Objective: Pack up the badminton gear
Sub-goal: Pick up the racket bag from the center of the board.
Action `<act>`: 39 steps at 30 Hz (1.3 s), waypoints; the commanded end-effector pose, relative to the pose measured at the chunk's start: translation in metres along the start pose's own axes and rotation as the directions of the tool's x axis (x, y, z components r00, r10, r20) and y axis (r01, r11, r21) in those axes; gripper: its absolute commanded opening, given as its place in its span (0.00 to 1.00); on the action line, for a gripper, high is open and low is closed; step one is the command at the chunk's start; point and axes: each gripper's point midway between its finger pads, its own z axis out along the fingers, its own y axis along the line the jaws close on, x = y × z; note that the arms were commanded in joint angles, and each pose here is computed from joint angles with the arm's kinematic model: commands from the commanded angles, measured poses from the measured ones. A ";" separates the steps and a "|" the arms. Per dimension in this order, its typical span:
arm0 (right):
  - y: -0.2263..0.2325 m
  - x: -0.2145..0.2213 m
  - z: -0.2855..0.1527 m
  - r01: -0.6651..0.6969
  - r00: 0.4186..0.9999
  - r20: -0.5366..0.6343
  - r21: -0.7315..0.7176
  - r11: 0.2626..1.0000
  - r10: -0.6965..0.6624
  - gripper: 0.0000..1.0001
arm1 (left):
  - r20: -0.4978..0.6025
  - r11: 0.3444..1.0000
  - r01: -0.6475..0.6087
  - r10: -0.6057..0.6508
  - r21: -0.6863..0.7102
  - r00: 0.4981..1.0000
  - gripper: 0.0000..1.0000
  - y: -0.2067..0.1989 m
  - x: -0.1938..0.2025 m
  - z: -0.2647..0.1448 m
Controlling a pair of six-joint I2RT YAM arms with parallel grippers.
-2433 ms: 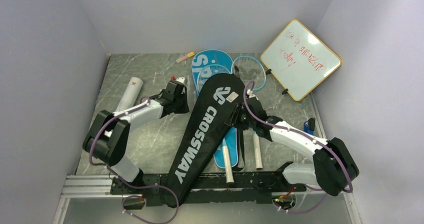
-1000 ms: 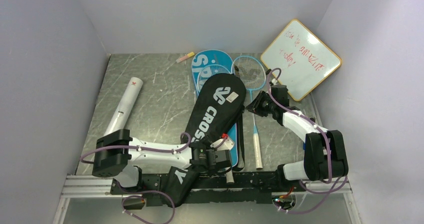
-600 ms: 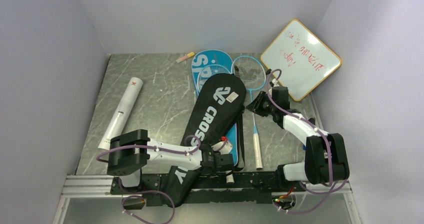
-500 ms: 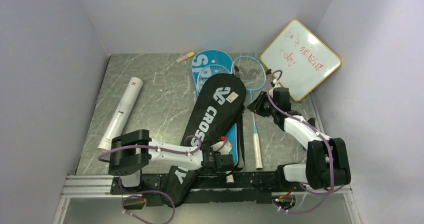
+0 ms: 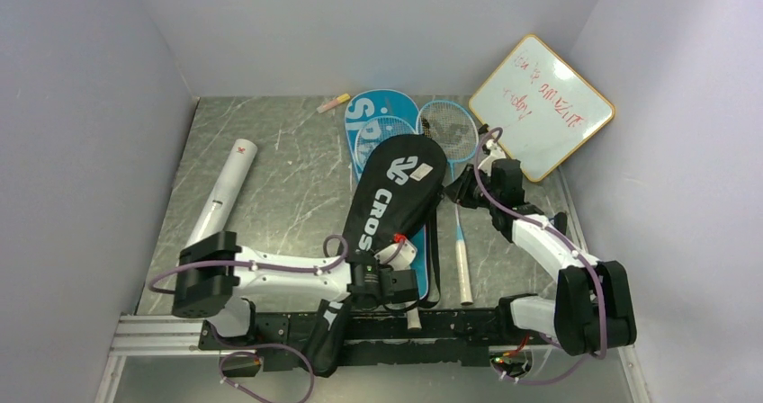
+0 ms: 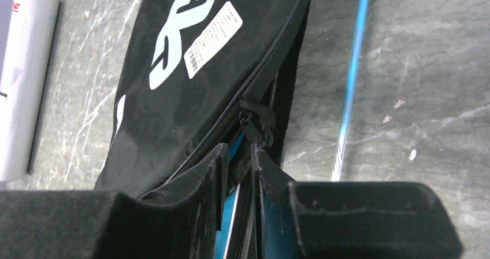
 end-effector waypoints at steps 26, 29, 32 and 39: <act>0.033 -0.021 -0.011 0.184 0.981 0.071 -0.020 0.983 -0.182 0.29 | 0.115 0.985 0.079 -0.097 0.150 0.989 0.05 0.009 -0.022 -0.039; 0.032 -0.014 -0.016 0.199 0.978 0.070 0.001 0.980 -0.199 0.29 | 0.119 0.984 0.083 -0.102 0.156 0.988 0.05 0.011 -0.025 -0.040; 0.029 -0.010 -0.018 0.220 0.972 0.070 0.034 0.975 -0.222 0.29 | 0.121 0.984 0.086 -0.106 0.157 0.987 0.05 0.013 -0.027 -0.041; 0.030 -0.016 -0.020 0.267 0.955 0.092 0.145 0.953 -0.282 0.29 | 0.125 0.985 0.088 -0.107 0.148 0.986 0.05 0.021 -0.028 -0.045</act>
